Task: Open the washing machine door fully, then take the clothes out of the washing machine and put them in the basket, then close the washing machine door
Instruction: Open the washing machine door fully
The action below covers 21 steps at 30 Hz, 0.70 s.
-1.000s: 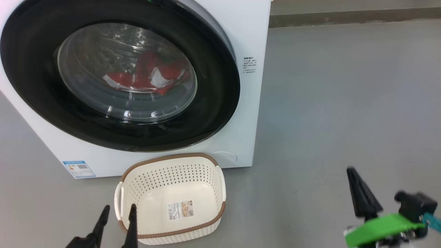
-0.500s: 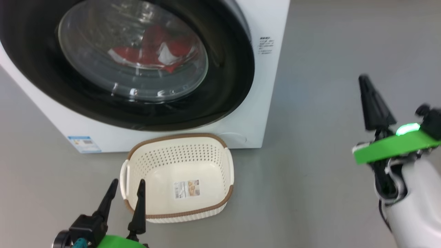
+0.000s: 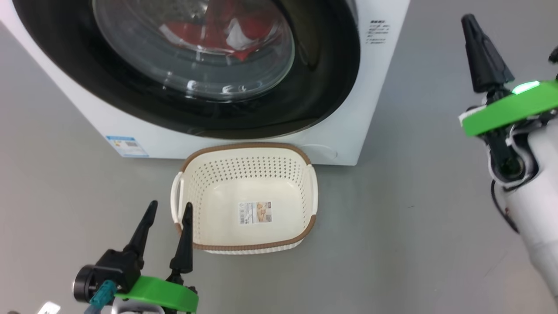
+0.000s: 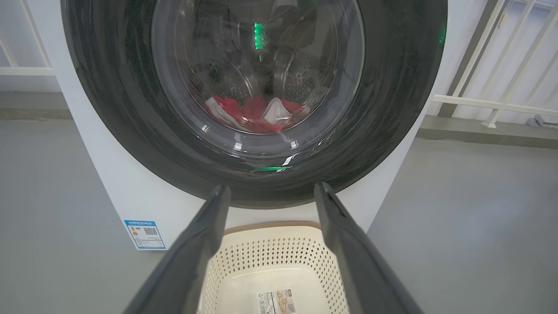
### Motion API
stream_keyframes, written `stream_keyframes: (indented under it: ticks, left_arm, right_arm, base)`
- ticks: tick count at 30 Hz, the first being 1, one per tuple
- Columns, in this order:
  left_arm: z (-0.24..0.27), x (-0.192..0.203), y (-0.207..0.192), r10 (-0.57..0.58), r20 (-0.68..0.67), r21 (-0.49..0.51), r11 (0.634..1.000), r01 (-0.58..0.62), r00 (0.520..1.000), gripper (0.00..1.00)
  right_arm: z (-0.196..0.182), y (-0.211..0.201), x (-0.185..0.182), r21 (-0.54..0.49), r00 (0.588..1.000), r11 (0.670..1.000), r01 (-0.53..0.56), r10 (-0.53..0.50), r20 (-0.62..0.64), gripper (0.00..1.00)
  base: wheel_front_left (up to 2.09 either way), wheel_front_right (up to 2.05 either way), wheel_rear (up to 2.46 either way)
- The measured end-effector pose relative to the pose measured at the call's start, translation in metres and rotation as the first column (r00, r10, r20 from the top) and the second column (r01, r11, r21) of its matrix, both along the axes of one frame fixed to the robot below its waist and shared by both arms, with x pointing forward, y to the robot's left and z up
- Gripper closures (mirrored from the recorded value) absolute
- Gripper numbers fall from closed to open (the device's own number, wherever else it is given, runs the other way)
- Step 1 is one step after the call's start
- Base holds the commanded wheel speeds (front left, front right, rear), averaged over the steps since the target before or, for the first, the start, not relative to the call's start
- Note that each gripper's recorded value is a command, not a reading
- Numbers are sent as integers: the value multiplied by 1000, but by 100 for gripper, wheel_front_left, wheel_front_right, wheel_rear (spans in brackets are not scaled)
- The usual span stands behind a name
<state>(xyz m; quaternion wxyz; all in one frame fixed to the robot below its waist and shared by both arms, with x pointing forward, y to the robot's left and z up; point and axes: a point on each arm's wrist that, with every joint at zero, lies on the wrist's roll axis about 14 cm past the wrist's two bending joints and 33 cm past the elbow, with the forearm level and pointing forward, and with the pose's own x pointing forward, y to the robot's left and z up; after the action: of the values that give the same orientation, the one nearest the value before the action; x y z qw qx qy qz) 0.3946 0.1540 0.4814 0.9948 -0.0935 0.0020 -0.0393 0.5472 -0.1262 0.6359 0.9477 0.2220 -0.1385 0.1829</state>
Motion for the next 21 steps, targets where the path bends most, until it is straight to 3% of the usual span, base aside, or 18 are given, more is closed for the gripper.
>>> stream_keyframes:
  ticks: [5, 10, 14, 21]
  left_arm:
    - [-6, 3, 4, 14, -19, -1, 1000, -14, 1000, 0]
    - [-10, 10, 8, 23, -26, 6, 1000, -23, 999, 0]
    - [-16, 12, 8, 29, -44, 6, 1000, -28, 999, 0]
    - [-18, 21, 9, 28, -48, 10, 1000, -28, 998, 0]
  right_arm:
    - [-3, 17, 21, 68, 990, 992, -103, 109, -94, 100]
    - [-15, 36, 37, 106, 954, 974, -202, 220, -205, 100]
    - [-34, 50, 47, 174, 895, 948, -266, 310, -322, 100]
    - [-60, 71, 57, 285, 752, 889, -358, 456, -476, 100]
  base:
    - [0, 0, 0]
    - [0, 0, 0]
    - [0, 0, 0]
    - [0, 0, 0]
